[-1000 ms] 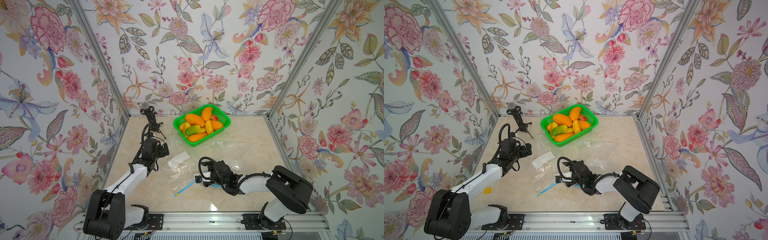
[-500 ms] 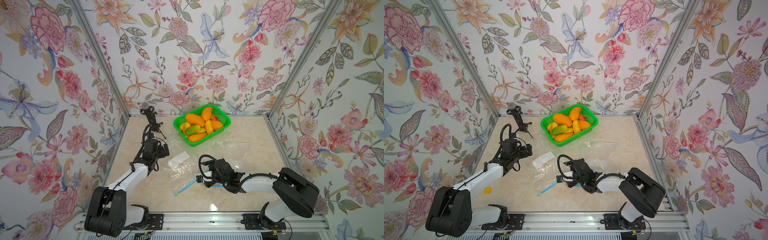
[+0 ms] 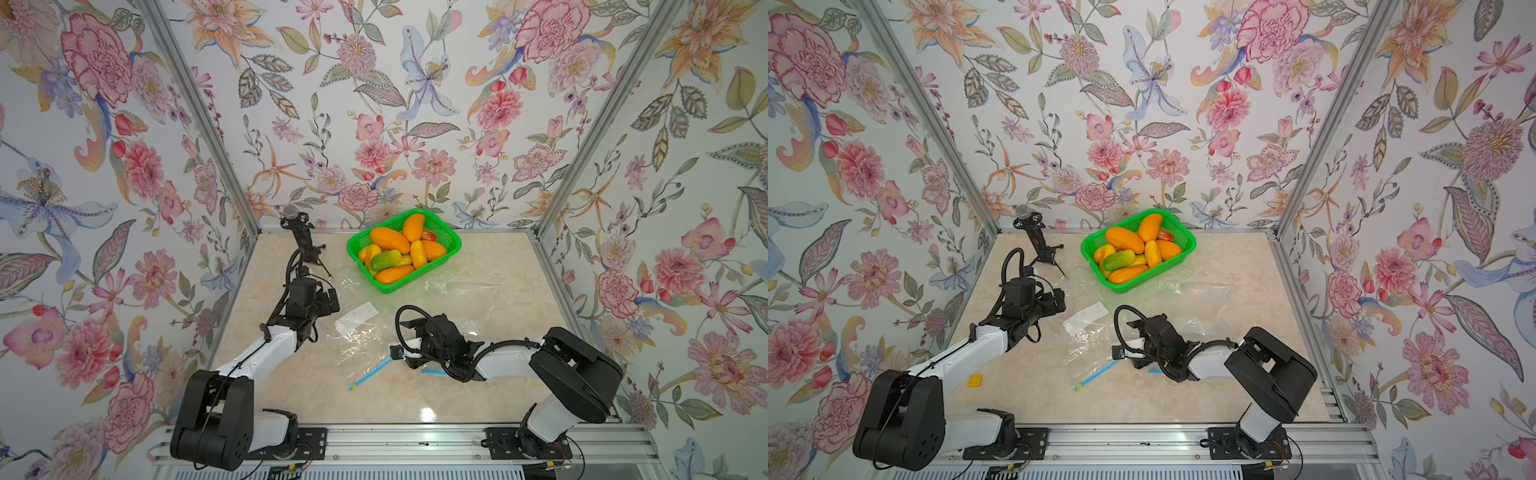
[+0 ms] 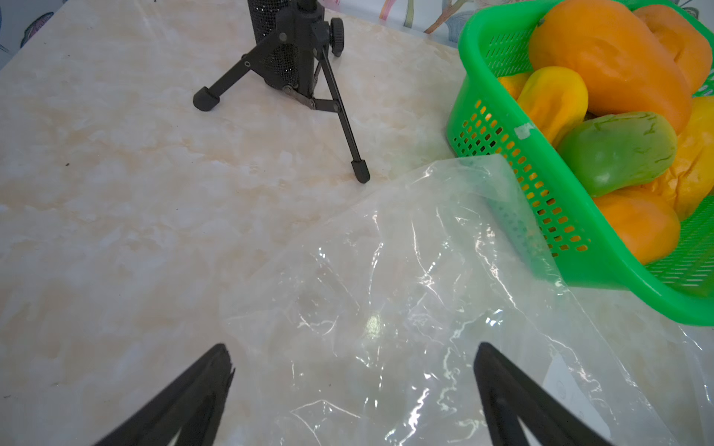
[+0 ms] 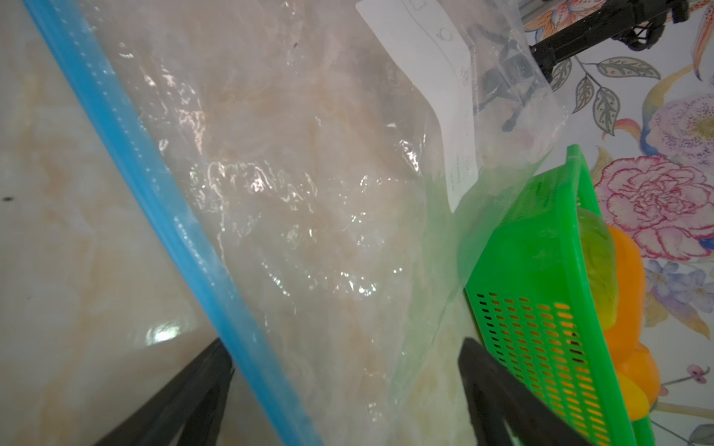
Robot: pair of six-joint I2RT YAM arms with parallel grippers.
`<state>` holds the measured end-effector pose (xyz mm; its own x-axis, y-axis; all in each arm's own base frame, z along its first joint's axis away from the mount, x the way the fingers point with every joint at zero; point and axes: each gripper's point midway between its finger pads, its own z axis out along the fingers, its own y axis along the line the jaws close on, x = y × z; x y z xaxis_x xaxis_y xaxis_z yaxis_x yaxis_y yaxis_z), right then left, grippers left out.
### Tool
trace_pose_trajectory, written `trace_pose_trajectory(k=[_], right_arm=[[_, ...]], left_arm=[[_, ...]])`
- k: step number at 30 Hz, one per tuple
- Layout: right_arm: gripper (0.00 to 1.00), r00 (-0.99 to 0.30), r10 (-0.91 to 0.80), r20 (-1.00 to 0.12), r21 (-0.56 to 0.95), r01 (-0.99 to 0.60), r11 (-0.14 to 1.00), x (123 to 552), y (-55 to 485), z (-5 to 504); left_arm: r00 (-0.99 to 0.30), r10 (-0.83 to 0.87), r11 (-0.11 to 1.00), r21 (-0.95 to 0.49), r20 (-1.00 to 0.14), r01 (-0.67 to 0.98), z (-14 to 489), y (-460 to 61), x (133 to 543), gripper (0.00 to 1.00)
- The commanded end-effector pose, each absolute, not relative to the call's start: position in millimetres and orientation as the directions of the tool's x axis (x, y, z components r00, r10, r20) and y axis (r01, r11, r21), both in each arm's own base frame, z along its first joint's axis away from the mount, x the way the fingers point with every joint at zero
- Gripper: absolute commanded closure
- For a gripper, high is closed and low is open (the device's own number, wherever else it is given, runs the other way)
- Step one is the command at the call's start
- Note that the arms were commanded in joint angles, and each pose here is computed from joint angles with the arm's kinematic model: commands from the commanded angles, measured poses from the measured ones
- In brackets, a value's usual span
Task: Place the mango in a zip-top bag and seal the zipper
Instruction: Pick up the zipper food storage bag at the center of the board.
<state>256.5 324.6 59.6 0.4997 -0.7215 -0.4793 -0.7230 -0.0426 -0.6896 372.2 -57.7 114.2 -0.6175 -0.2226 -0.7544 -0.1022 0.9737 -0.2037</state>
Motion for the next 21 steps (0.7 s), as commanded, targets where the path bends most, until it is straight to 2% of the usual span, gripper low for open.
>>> trace_pose_trajectory(k=[1,6,16,21], right_arm=[[0.08,0.515,-0.701,-0.493,-0.687,-0.725,-0.049,257.6,330.8,67.2],[0.01,0.525,-0.706,-0.476,-0.686,-0.724,-0.076,252.9,325.4,64.9],[0.01,0.524,-0.69,-0.5,-0.69,-0.722,-0.048,258.7,328.9,78.4],[0.01,0.558,-0.666,-0.495,-0.67,-0.733,-0.117,242.1,337.8,78.9]], left_arm=[[-0.628,-0.229,0.972,-0.215,-0.743,-0.1,99.1,-63.0,374.9,0.01],[-0.647,-0.22,0.972,-0.222,-0.73,-0.08,87.7,-72.3,396.6,0.01],[-0.714,-0.225,0.968,-0.236,-0.663,-0.086,49.0,-82.7,413.4,0.01],[-0.719,-0.227,0.968,-0.23,-0.657,-0.096,45.3,-81.4,413.6,0.01]])
